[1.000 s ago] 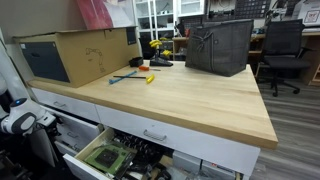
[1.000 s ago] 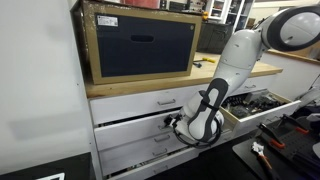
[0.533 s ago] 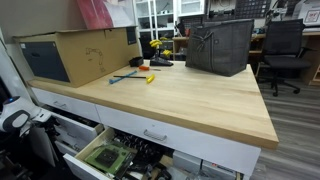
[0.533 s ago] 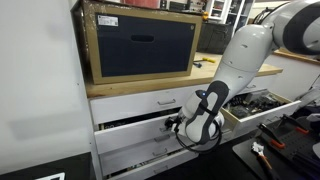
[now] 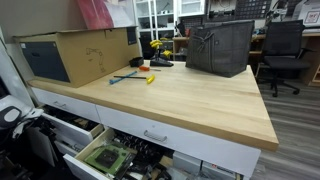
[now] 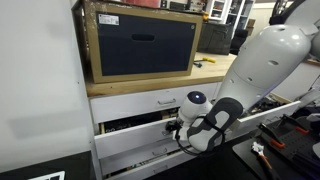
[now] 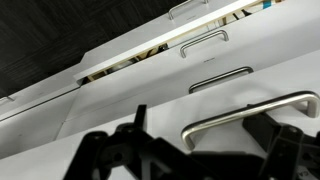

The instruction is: Open the second drawer to the left

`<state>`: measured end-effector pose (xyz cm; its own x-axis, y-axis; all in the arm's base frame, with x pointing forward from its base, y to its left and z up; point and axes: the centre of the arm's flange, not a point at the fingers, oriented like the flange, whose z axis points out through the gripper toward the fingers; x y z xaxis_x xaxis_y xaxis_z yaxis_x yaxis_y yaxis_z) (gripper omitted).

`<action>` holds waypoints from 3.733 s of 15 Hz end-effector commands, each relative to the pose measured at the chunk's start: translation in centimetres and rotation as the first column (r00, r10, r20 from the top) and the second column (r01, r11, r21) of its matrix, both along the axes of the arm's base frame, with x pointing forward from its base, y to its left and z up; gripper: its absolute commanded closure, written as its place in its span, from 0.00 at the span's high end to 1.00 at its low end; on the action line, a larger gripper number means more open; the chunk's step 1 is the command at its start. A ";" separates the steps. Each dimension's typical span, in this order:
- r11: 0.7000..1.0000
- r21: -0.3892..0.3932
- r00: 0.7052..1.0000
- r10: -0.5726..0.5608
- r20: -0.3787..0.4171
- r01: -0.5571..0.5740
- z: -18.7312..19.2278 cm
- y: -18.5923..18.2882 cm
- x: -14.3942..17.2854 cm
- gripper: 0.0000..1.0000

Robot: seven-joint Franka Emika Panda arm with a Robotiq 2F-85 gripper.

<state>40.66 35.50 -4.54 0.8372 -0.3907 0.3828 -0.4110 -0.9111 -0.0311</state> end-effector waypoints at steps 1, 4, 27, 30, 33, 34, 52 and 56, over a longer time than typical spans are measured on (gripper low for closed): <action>0.994 0.014 0.989 0.110 0.100 -0.112 5.9 4.7 1.6 1.00; 0.988 -0.037 0.986 0.154 0.065 -0.151 6.2 5.0 2.0 1.00; 0.978 -0.195 0.998 0.066 -0.018 -0.068 0.5 2.5 0.2 1.00; 0.979 -0.194 0.998 0.065 -0.018 -0.067 0.5 2.5 0.3 1.00; 0.979 -0.193 0.998 0.064 -0.017 -0.066 0.5 2.5 0.3 1.00; 0.984 -0.175 0.999 0.036 0.002 -0.035 0.5 2.7 0.3 1.00; 0.895 0.211 0.845 -0.441 0.302 0.392 17.4 4.8 -1.4 1.00; 0.868 0.273 0.839 -0.481 0.256 0.414 17.4 6.9 -2.4 1.00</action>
<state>39.61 41.90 12.01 0.4329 -0.7327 0.5252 -0.6832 -0.6467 -0.3391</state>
